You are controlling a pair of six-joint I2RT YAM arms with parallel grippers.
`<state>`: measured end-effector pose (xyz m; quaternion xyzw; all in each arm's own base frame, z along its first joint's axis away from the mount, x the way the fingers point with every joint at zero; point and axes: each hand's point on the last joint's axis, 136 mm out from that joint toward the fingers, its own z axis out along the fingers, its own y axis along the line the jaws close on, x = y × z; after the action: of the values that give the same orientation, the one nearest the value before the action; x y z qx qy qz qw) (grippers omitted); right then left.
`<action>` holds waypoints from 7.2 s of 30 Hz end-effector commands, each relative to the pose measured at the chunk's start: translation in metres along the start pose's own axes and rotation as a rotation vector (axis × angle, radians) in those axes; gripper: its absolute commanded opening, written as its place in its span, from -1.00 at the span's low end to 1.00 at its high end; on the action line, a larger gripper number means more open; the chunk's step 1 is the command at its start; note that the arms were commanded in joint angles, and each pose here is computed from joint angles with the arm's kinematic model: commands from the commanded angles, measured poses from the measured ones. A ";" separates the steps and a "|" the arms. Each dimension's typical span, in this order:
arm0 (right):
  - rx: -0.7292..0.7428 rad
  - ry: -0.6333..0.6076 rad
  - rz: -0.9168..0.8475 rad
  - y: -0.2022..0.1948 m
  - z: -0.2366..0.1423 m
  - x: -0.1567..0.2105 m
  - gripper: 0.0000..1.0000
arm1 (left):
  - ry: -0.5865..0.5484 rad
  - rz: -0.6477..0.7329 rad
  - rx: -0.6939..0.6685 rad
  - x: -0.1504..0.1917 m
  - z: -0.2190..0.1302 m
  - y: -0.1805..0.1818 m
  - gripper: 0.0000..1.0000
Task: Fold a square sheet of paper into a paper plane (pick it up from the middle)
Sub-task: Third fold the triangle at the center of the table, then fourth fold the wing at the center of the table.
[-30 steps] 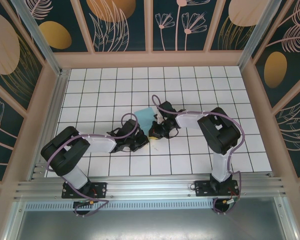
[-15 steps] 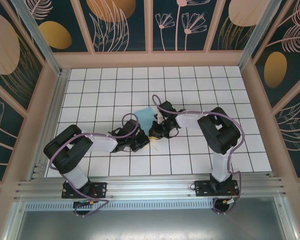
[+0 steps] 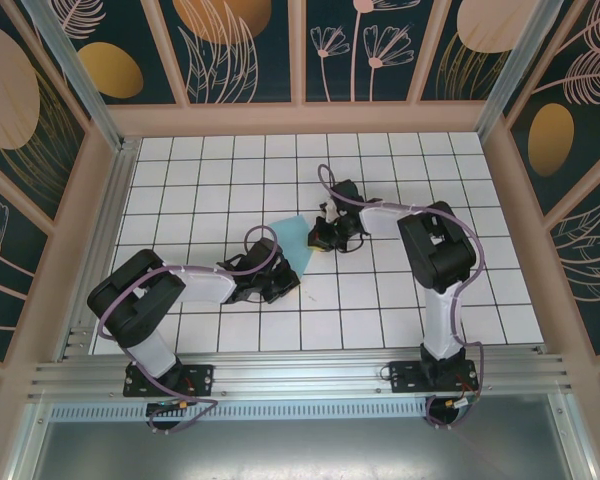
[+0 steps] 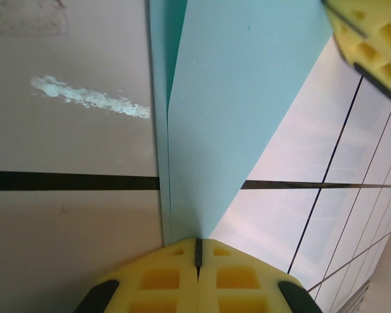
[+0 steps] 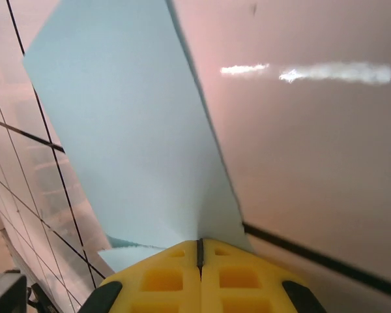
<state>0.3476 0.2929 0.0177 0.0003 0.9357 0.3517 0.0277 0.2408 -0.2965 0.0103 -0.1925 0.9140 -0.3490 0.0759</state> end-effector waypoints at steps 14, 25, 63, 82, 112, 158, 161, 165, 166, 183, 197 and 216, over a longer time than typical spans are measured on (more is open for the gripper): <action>-0.072 0.047 -0.187 0.037 -0.008 0.051 -1.00 | 0.030 -0.030 -0.294 0.013 -0.003 0.079 -1.00; -0.023 0.134 -0.139 0.017 0.015 0.078 -1.00 | 0.031 -0.021 -0.288 0.013 -0.001 0.075 -1.00; -0.091 -0.204 -0.126 0.017 -0.076 -0.003 -0.18 | -0.302 0.219 -0.095 -0.061 -0.077 -0.039 -0.36; -0.127 -0.046 -0.097 0.021 -0.027 0.027 -0.17 | -0.215 0.167 -0.089 -0.079 -0.019 -0.024 -0.55; -0.086 -0.044 -0.027 0.009 -0.007 0.009 -0.31 | -0.139 0.131 -0.391 -0.074 -0.002 0.047 -0.95; 0.089 -0.056 -0.092 0.003 -0.023 0.011 -0.91 | -0.069 0.155 -0.017 -0.062 0.006 -0.029 -0.80; 0.092 -0.055 -0.090 0.003 -0.023 0.011 -0.91 | -0.104 0.146 -0.110 -0.068 0.007 -0.009 -0.89; 0.069 -0.053 -0.095 0.011 -0.025 0.010 -0.91 | -0.115 0.148 -0.157 -0.070 0.008 0.002 -0.98; 0.058 -0.050 -0.095 0.013 -0.025 0.011 -0.91 | -0.116 0.147 -0.163 -0.070 0.008 0.004 -1.00; -0.099 -0.011 -0.052 0.060 -0.014 0.016 -0.89 | -0.100 0.152 -0.154 -0.065 0.013 0.011 -1.00; -0.099 -0.035 0.030 0.063 -0.008 0.012 -0.91 | -0.200 0.149 0.040 -0.077 -0.023 -0.026 -0.95; -0.069 -0.003 0.100 0.061 -0.008 0.014 -0.94 | -0.326 0.391 0.116 -0.079 -0.054 -0.035 -0.49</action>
<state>0.3335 0.3322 0.0655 0.0368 0.9180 0.3941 0.0254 0.3009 -0.2603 0.0609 -0.0957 0.8919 -0.3617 0.2538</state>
